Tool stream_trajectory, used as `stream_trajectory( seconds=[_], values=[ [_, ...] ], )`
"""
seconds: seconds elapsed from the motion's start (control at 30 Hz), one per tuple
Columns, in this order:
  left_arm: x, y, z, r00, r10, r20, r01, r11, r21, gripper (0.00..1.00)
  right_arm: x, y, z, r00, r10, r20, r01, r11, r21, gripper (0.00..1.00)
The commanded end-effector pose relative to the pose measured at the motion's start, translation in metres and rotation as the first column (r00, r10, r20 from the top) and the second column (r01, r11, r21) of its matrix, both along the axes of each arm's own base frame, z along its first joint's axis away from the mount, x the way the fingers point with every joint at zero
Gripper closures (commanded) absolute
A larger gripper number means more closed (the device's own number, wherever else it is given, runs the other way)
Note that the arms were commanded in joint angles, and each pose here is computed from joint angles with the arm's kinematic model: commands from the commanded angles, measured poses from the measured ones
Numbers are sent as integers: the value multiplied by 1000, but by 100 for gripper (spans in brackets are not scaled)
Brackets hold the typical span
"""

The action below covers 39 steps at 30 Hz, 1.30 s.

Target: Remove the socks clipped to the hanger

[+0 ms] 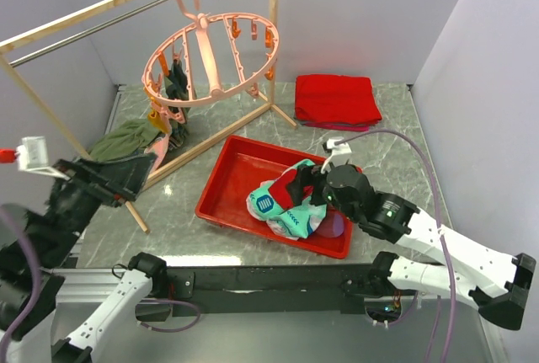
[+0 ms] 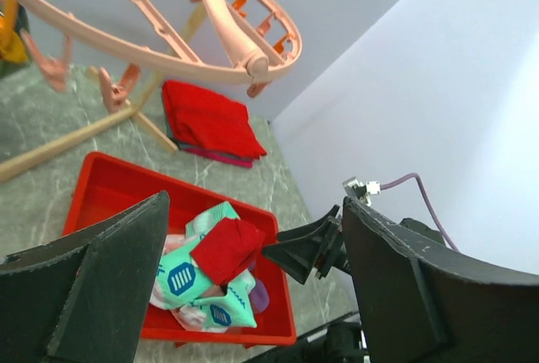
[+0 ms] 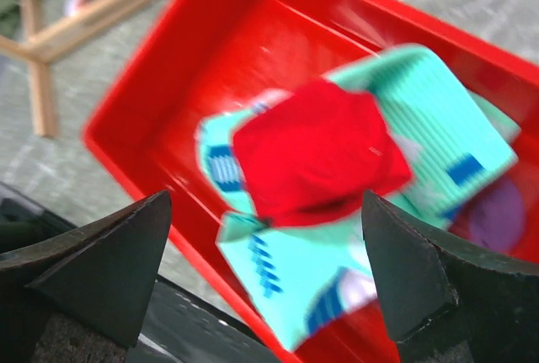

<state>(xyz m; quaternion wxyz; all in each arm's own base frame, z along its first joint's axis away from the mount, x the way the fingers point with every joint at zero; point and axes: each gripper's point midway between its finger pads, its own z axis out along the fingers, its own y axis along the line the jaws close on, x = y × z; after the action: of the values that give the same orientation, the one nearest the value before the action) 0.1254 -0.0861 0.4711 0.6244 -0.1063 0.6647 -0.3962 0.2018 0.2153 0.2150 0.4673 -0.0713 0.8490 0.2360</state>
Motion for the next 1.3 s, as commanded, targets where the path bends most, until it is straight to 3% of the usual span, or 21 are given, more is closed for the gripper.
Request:
stream_trajectory(
  seconds=[0.0, 0.23, 0.27, 0.33, 0.37, 0.4, 0.47, 0.5, 0.67, 0.83, 1.0, 1.27],
  values=[
    [-17, 19, 16, 996, 64, 56, -65, 998, 14, 11, 13, 38, 48, 994, 7, 110, -19, 994, 107, 0],
    [-28, 35, 23, 989, 118, 86, -120, 992, 27, 10, 20, 135, 85, 930, 71, 360, -106, 991, 79, 0],
    [-30, 36, 23, 989, 115, 88, -117, 993, 24, 9, 22, 149, 102, 910, 52, 411, -121, 982, 145, 0],
    [-32, 39, 21, 989, 122, 80, -123, 992, 18, 9, 28, 176, 94, 886, 80, 456, -153, 980, 125, 0],
    [-35, 40, 19, 990, 111, 82, -112, 994, 12, 9, 31, 187, 113, 858, 53, 511, -174, 966, 192, 0],
    [-36, 41, 17, 991, 110, 76, -111, 994, 9, 9, 36, 203, 97, 831, 92, 549, -187, 975, 120, 0],
    [-37, 43, 13, 992, 106, 70, -106, 994, -11, 9, 42, 224, 103, 789, 82, 609, -214, 966, 147, 0],
    [-39, 43, 13, 993, 98, 66, -96, 995, -31, 9, 51, 243, 89, 766, 114, 633, -213, 974, 82, 0],
    [-43, 51, 12, 995, 71, 68, -62, 991, -121, 9, 84, 298, 63, 729, 125, 673, -226, 972, 65, 0],
    [-44, 68, 7, 995, 89, 49, -79, 982, -169, 10, 111, 318, 55, 709, 122, 695, -260, 961, 97, 3],
    [-45, 78, 3, 995, 89, 39, -79, 977, -198, 10, 132, 335, 47, 679, 149, 719, -258, 965, 43, 6],
    [-43, 72, 1, 998, 52, 30, -45, 979, -198, 11, 159, 346, 41, 661, 123, 740, -234, 971, 48, 11]
  ],
)
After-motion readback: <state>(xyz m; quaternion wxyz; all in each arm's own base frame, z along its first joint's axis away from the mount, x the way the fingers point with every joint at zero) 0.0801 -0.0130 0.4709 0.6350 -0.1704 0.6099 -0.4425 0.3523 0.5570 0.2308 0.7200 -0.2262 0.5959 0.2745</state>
